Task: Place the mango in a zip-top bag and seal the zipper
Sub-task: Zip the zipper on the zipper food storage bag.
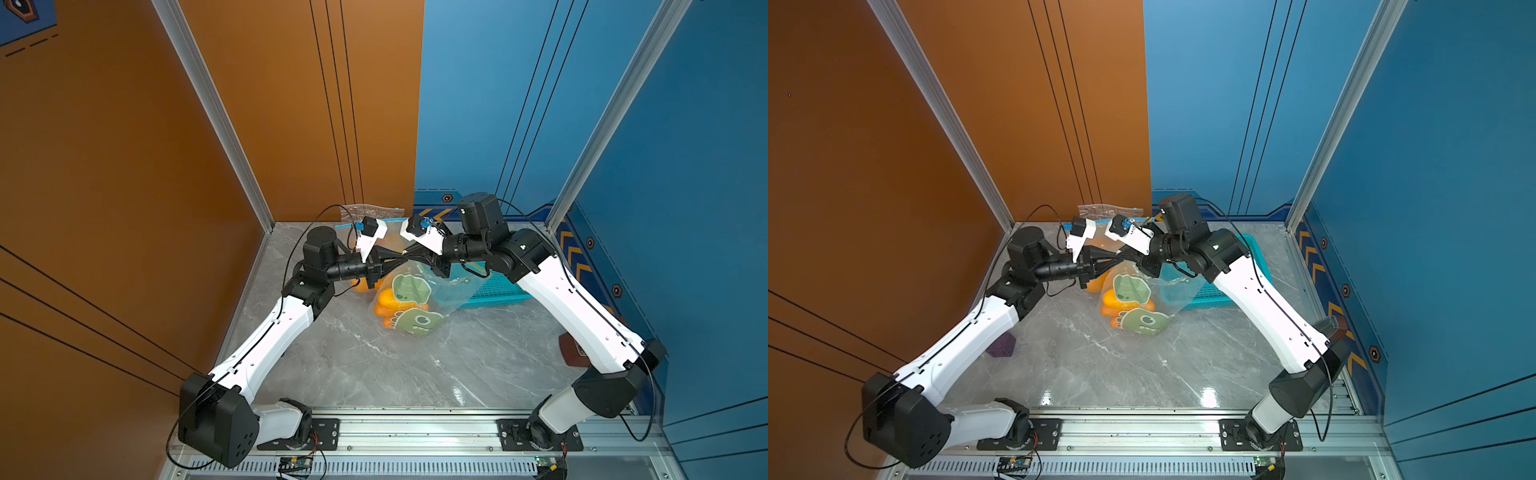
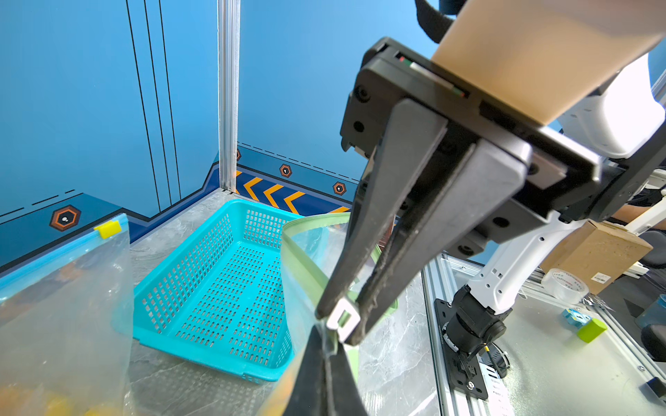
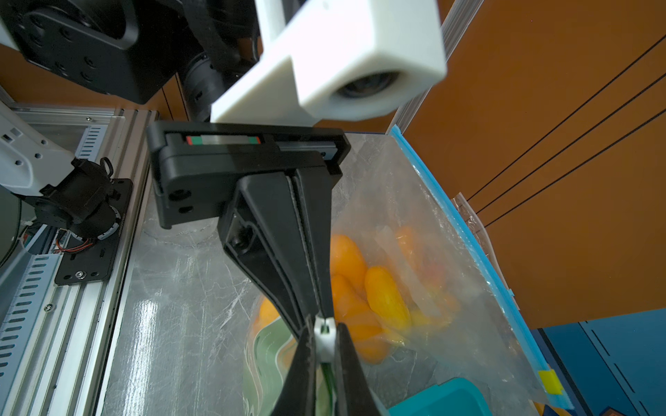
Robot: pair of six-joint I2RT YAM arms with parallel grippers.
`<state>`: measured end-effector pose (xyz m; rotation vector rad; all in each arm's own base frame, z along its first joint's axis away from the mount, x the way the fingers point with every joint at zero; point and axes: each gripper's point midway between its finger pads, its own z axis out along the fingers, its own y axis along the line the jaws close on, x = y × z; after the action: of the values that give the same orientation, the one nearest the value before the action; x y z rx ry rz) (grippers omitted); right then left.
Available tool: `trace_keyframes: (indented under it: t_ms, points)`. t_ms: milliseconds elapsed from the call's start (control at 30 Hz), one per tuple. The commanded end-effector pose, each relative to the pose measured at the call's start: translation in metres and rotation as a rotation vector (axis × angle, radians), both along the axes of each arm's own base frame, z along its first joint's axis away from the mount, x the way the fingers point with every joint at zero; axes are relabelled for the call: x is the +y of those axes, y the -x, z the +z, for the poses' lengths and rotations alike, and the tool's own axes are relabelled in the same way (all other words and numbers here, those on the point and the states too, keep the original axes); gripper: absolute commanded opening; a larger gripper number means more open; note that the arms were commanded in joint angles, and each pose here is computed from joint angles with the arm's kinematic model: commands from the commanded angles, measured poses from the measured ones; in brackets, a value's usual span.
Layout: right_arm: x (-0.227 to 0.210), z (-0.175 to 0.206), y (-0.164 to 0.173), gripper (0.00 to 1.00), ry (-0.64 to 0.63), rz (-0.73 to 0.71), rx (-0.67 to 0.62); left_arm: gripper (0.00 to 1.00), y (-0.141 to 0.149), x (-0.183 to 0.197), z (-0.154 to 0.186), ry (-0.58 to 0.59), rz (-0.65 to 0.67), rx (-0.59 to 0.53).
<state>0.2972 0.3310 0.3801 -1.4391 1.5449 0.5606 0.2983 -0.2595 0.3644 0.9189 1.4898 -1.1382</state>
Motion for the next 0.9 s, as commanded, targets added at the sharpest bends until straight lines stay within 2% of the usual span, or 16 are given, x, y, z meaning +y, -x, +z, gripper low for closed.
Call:
trace_keyframes:
  t_ms: [0, 600, 733, 867]
  points:
    - [-0.025, -0.042, -0.007, 0.00, 0.162, -0.087, 0.093, 0.00, 0.007, 0.012, 0.039, 0.058, 0.029, -0.134]
    - [-0.044, -0.041, -0.005, 0.00, 0.156, -0.100, 0.127, 0.00, 0.006, 0.023, 0.042, 0.070, 0.070, -0.145]
    - [-0.037, -0.036, 0.001, 0.00, 0.127, -0.057, 0.148, 0.00, 0.006, 0.020, 0.042, 0.070, 0.053, -0.143]
    - [-0.029, -0.043, -0.001, 0.00, 0.165, -0.058, 0.147, 0.00, 0.009, 0.013, 0.042, 0.069, 0.024, -0.145]
